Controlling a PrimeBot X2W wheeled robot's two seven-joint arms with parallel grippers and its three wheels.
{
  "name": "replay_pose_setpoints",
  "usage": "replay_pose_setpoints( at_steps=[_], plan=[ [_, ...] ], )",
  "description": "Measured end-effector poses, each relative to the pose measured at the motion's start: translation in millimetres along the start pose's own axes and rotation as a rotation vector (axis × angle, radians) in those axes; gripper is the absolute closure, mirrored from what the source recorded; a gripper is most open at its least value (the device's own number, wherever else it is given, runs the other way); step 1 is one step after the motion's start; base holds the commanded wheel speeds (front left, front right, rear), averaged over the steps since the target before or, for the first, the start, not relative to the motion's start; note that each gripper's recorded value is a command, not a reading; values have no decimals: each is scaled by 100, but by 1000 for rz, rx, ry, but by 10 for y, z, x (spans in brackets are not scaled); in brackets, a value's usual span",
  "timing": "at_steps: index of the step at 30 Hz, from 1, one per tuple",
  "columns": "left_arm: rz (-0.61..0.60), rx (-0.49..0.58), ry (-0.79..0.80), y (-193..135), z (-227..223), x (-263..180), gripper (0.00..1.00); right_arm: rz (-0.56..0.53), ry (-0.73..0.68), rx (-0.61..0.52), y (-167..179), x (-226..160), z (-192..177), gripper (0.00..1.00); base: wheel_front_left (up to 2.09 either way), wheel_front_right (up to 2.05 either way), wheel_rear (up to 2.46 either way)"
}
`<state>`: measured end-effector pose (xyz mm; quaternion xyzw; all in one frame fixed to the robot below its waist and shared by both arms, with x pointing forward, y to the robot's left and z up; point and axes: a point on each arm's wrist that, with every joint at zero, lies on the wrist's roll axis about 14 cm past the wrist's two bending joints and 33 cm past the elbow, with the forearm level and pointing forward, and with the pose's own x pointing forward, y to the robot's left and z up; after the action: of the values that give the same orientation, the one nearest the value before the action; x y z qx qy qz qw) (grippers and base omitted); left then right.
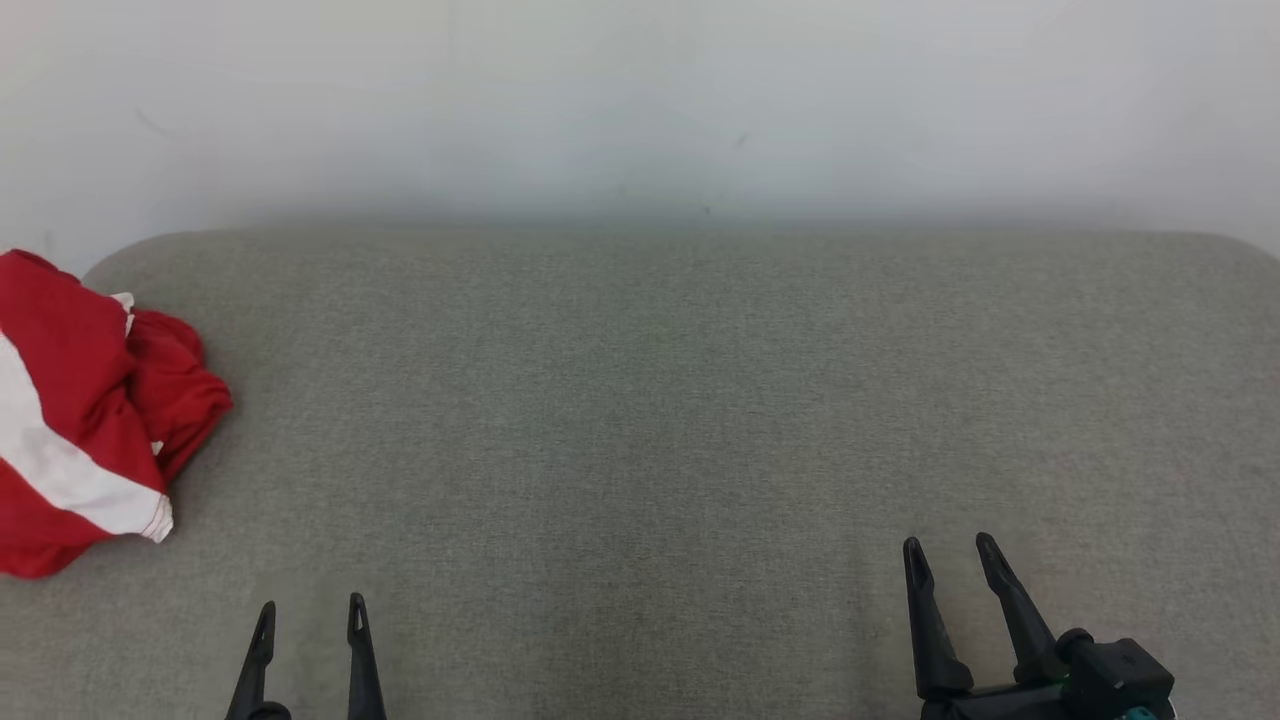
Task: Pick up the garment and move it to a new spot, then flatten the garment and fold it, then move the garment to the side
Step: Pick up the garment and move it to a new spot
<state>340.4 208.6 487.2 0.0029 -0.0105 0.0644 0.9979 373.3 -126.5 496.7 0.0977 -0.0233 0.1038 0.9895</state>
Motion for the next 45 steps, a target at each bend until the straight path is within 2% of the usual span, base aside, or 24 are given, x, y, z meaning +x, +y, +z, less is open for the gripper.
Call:
replay_pose_setpoints(
  at_steps=[10, 28, 37, 45],
  plan=[
    [114, 4, 11, 357, -22, -223, 0, 104, 38, 16, 323, 162, -138, 0, 0, 0, 0],
    [361, 4, 25, 1031, -47, -892, 0, 348, 94, 40, 1128, 348, -329, 0, 0, 0, 0],
    [465, -16, 27, 1253, -65, -1174, 0, 440, 109, 43, 1441, 366, -375, 0, 0, 0, 0],
    [482, -19, 26, 1279, -60, -1193, 0, 454, 111, 45, 1491, 387, -387, 0, 0, 0, 0]
  ],
)
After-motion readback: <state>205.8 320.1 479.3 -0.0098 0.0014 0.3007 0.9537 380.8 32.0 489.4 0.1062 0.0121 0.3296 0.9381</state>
